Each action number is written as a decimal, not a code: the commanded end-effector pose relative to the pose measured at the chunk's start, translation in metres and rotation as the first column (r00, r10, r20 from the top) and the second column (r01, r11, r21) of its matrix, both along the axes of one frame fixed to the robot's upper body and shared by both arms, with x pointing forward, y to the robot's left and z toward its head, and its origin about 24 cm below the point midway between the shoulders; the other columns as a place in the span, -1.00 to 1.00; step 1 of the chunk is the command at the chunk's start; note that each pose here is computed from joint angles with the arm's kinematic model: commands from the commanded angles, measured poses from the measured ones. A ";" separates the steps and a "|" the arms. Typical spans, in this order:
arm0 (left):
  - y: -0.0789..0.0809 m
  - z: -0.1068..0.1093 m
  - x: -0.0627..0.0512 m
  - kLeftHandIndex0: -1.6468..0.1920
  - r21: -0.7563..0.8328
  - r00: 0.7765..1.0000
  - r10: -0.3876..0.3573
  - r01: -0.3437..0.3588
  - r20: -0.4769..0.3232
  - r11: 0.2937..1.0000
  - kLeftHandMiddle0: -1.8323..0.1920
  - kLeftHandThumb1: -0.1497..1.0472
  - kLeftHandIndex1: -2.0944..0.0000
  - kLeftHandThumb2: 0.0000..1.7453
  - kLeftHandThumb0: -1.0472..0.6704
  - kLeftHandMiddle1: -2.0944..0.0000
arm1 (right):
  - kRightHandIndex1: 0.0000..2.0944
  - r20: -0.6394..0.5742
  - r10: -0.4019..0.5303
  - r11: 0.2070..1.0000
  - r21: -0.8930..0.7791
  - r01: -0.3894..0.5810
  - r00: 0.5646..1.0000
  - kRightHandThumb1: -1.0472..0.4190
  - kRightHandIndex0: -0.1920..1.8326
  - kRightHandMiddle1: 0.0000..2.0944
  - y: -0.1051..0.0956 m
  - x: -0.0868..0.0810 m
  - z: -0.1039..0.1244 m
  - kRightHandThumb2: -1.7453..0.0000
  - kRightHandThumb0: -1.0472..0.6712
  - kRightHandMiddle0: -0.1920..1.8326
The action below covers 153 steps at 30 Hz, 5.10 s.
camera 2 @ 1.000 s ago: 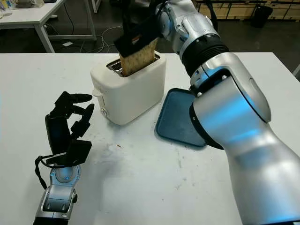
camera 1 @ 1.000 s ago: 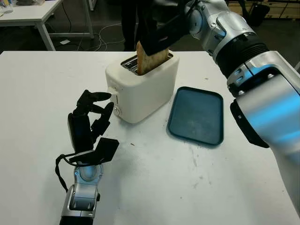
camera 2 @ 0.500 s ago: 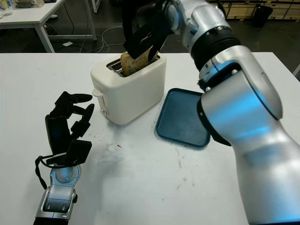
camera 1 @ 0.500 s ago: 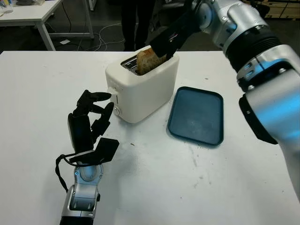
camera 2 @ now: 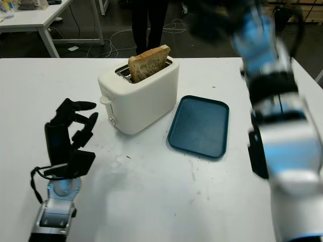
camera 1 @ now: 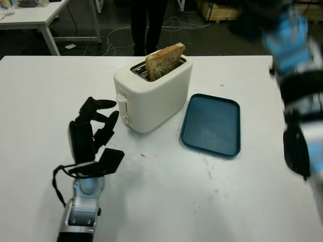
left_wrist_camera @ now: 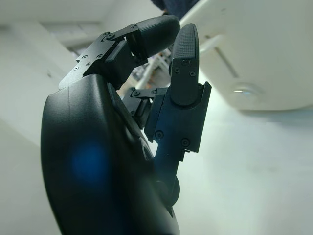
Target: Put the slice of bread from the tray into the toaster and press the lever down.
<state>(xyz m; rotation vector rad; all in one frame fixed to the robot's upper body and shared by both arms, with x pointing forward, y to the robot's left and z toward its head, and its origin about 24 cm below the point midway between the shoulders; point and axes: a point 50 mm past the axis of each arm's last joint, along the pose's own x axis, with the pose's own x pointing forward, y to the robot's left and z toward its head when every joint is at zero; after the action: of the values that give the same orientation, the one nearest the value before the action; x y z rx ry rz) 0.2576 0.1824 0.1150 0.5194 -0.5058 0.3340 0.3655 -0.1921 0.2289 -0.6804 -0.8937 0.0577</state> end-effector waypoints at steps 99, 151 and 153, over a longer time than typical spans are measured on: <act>-0.004 0.071 0.069 -0.31 0.766 0.947 0.012 0.251 -0.320 0.592 -0.18 -0.14 0.92 0.18 -0.12 -0.41 | 0.67 -0.196 0.024 0.821 0.563 0.093 0.980 -0.83 -0.21 0.42 -0.012 -0.090 -0.134 0.67 -0.28 -0.32; -0.021 0.061 0.072 -0.28 0.776 0.901 0.007 0.370 -0.435 0.510 -0.15 -0.24 1.00 0.30 -0.07 -0.66 | 0.67 -0.191 0.012 0.820 0.563 0.099 0.982 -0.83 -0.22 0.53 -0.014 -0.091 -0.134 0.71 -0.32 -0.36; -0.030 0.046 0.072 -0.28 0.753 0.875 -0.009 0.422 -0.484 0.505 -0.14 -0.14 1.00 0.14 -0.02 -0.67 | 0.67 -0.193 0.011 0.821 0.562 0.101 0.981 -0.83 -0.22 0.53 -0.014 -0.091 -0.134 0.70 -0.33 -0.36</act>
<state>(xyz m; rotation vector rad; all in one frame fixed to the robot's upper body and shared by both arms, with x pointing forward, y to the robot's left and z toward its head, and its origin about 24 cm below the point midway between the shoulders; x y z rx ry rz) 0.3298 0.1679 0.1766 1.4661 -0.2829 -0.2536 0.2767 -0.2044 0.0943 -0.1207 -0.6516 -0.1821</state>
